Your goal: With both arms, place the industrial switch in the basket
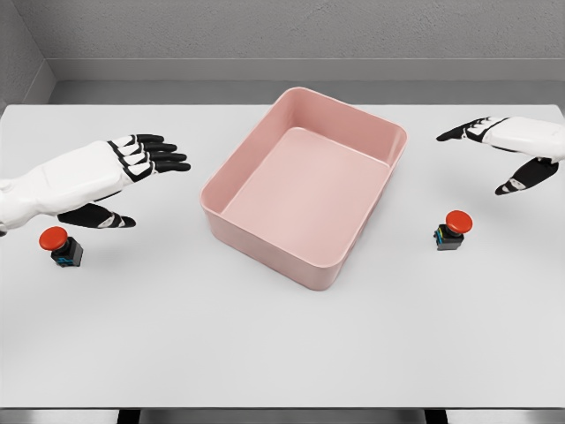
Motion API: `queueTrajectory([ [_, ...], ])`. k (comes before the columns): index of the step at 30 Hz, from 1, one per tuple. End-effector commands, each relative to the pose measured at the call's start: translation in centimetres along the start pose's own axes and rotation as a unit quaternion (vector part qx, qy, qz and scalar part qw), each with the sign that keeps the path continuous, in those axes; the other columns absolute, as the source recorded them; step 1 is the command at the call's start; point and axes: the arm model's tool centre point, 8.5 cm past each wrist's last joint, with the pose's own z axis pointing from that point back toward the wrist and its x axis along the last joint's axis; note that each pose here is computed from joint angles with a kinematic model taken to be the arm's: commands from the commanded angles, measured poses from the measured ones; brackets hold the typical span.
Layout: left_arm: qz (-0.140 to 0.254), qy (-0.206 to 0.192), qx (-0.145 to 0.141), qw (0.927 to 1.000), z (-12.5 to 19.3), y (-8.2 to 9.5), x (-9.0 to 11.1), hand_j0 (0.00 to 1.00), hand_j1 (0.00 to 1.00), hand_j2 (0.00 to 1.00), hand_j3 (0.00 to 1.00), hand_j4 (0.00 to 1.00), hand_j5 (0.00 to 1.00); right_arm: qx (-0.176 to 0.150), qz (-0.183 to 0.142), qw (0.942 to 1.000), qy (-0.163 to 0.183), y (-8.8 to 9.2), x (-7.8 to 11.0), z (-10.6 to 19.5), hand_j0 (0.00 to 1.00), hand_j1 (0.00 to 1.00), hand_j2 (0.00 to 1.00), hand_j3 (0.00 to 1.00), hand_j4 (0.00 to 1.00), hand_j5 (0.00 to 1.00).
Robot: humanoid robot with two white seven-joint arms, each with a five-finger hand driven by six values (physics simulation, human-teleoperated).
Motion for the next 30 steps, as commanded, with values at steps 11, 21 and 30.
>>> queueTrajectory([
  [11,-0.016,0.024,-0.027,0.9992,2.3,1.1,-0.7,1.0,1.0,1.0,1.0,1.0,1.0,0.01,0.009,0.9999,0.004,0.0,0.2,1.1,1.0,1.0,1.0,1.0,1.0,1.0],
  [21,-0.058,0.054,-0.03,0.9964,4.3,4.6,-1.6,1.0,1.0,1.0,1.0,1.0,1.0,0.051,0.028,0.9971,-0.049,2.5,4.2,1.4,1.0,1.0,1.0,1.0,1.0,1.0],
  [30,-0.058,0.096,-0.113,0.9873,7.3,3.6,-2.8,1.0,1.0,1.0,1.0,1.0,1.0,0.065,0.023,0.9953,-0.067,4.0,5.4,1.1,1.0,1.0,1.0,1.0,1.0,1.0],
])
